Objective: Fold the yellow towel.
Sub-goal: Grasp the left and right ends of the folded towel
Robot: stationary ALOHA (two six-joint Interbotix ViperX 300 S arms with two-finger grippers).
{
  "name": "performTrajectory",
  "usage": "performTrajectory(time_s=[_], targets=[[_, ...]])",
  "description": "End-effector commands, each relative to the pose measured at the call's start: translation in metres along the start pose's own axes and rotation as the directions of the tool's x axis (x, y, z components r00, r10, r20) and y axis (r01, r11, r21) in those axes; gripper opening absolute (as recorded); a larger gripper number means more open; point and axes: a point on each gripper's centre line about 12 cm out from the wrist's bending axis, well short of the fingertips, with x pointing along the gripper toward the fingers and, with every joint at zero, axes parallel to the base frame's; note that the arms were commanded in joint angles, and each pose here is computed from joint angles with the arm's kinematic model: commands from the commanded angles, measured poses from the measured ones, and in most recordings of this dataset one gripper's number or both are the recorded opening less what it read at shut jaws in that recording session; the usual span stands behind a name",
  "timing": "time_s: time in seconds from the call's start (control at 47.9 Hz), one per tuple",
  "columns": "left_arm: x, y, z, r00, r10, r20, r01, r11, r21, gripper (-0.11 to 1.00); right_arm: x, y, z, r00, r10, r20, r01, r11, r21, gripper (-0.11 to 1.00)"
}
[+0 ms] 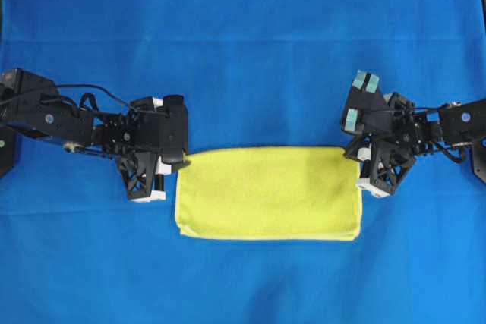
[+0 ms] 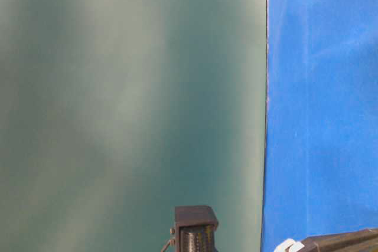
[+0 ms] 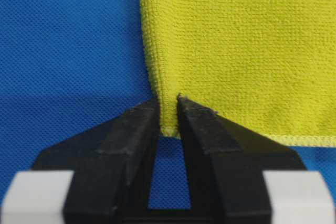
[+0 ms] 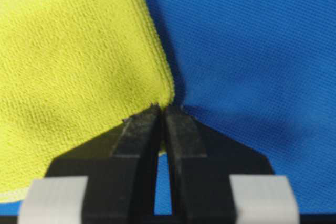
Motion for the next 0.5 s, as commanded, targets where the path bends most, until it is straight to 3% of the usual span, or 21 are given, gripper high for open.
performTrajectory(time_s=[0.0, 0.125, 0.23, 0.48], targets=[[-0.001, -0.003, 0.0, 1.0, -0.004, -0.014, 0.004, 1.0, 0.009, 0.14, -0.001, 0.003, 0.0, 1.0, 0.005, 0.0, -0.005, 1.0, -0.005, 0.04], [-0.002, -0.003, 0.002, 1.0, -0.003, -0.03, 0.004, 1.0, 0.011, 0.05, -0.001, 0.003, 0.0, 1.0, 0.005, 0.001, -0.005, 1.0, -0.006, 0.04], [-0.008, -0.005, 0.008, 1.0, -0.005, -0.03, 0.006, 1.0, 0.015, 0.05, -0.006, 0.004, 0.004, 1.0, 0.008, 0.012, -0.008, 1.0, -0.004, 0.04], [-0.058, -0.01, 0.048, 1.0, -0.017, 0.014, 0.016, 1.0, 0.02, 0.05, -0.056, 0.012, 0.029, 0.996, 0.019, 0.085, -0.02, 1.0, 0.003, 0.04]])
